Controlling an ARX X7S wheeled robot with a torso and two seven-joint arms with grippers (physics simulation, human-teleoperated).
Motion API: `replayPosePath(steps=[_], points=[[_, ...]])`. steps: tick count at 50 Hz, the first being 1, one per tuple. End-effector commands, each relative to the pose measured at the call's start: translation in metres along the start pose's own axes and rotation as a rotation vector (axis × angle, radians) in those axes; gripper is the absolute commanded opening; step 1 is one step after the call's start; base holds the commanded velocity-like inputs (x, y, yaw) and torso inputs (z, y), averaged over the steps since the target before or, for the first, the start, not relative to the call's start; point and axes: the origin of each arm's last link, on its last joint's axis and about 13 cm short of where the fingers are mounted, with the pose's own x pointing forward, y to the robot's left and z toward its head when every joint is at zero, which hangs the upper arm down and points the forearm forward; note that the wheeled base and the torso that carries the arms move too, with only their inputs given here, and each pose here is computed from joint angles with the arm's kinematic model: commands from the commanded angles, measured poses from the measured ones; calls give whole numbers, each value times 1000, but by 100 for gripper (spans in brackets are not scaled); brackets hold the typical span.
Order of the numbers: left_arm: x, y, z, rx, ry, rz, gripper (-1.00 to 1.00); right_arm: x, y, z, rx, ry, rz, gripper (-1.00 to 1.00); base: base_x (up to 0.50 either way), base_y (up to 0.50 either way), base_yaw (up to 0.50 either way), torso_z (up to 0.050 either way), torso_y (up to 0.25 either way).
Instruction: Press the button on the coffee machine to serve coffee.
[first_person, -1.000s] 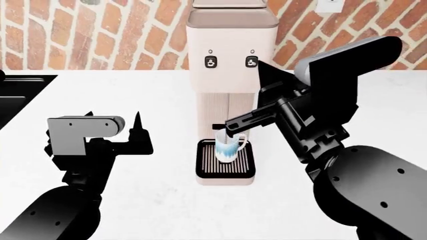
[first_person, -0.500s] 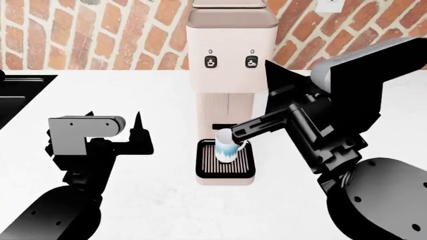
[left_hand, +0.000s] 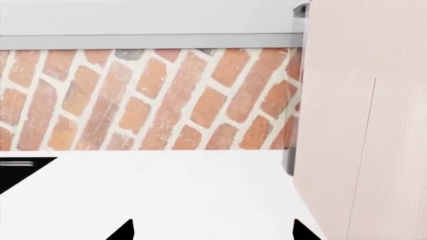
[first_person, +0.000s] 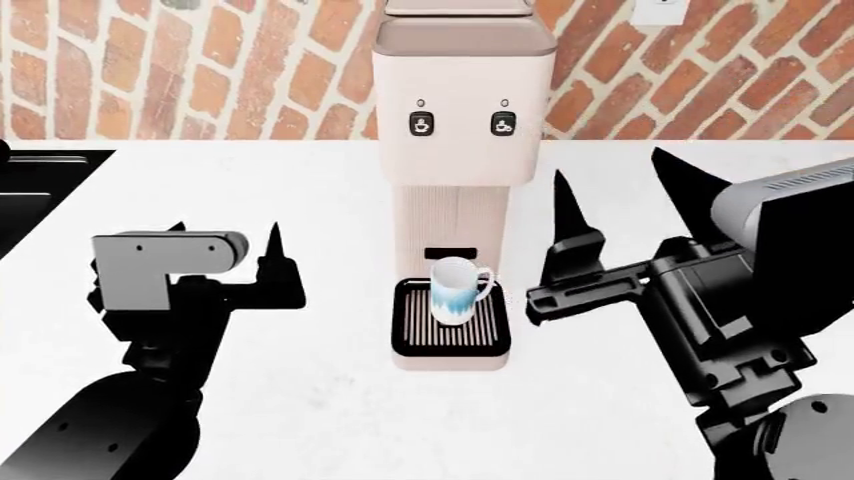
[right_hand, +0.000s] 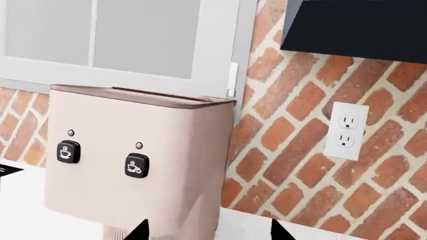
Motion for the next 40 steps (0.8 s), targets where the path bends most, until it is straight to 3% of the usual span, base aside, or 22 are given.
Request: replayPosePath(steps=[1,15,40], points=[[-1,3,-1,-3,0,4,100,-19,-9,-23,9,65,-76,100,0,0,0,0,0],[-1,2,-7,-4,9,11,100,-39,-13,-42,11,152,-158,100,0,0,0,0,0],[-6,8,-30,5,47,48,100,-45,-20,-84,52,280,-202,100,0,0,0,0,0]])
